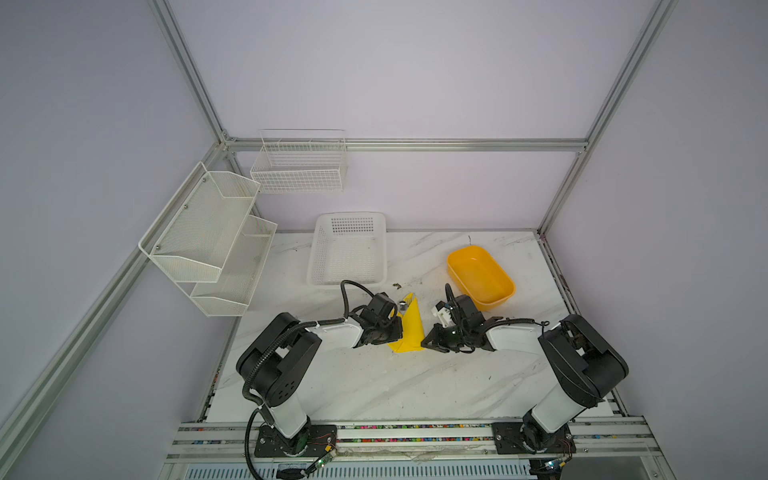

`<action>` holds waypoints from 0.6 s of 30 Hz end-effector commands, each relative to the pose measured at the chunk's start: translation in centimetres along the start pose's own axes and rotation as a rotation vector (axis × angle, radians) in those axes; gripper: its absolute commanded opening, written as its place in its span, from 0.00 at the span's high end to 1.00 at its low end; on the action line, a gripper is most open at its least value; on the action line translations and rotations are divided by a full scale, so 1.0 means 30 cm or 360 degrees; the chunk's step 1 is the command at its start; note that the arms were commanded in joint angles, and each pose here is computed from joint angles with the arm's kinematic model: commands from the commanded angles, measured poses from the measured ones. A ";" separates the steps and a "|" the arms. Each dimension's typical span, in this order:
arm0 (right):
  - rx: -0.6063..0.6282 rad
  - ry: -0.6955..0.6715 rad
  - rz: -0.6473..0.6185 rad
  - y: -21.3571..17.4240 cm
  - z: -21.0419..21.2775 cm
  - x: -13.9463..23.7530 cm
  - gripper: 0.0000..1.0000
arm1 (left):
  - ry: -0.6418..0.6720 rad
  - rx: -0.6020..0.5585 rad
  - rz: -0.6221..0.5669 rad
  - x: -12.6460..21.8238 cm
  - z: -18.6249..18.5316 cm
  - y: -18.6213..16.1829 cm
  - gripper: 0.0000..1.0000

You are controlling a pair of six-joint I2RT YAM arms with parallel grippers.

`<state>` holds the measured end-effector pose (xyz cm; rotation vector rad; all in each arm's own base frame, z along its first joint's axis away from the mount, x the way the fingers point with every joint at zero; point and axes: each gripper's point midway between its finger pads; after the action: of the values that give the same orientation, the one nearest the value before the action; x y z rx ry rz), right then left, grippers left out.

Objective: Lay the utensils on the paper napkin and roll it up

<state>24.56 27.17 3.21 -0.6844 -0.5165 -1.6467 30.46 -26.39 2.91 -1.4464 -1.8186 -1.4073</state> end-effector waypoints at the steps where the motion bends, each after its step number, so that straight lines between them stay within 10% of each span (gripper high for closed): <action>1: -0.0010 -0.0003 -0.0013 -0.003 0.001 0.015 0.87 | -0.0038 -0.0059 -0.0106 0.020 -0.061 0.106 1.00; 18: 0.0009 0.0054 -0.0023 -0.001 0.022 0.026 0.86 | -0.0035 -0.0063 -0.0139 0.025 -0.065 0.139 1.00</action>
<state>24.94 27.18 4.42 -0.6555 -0.5179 -1.6757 30.76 -26.48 3.17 -1.4427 -1.8146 -1.4181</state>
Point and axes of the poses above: each gripper's point midway between its finger pads, its own x axis back along the fingers, its own z axis along the line the jaws close on, y = z × x, and after that the axes turned 14 degrees about -x, right-handed
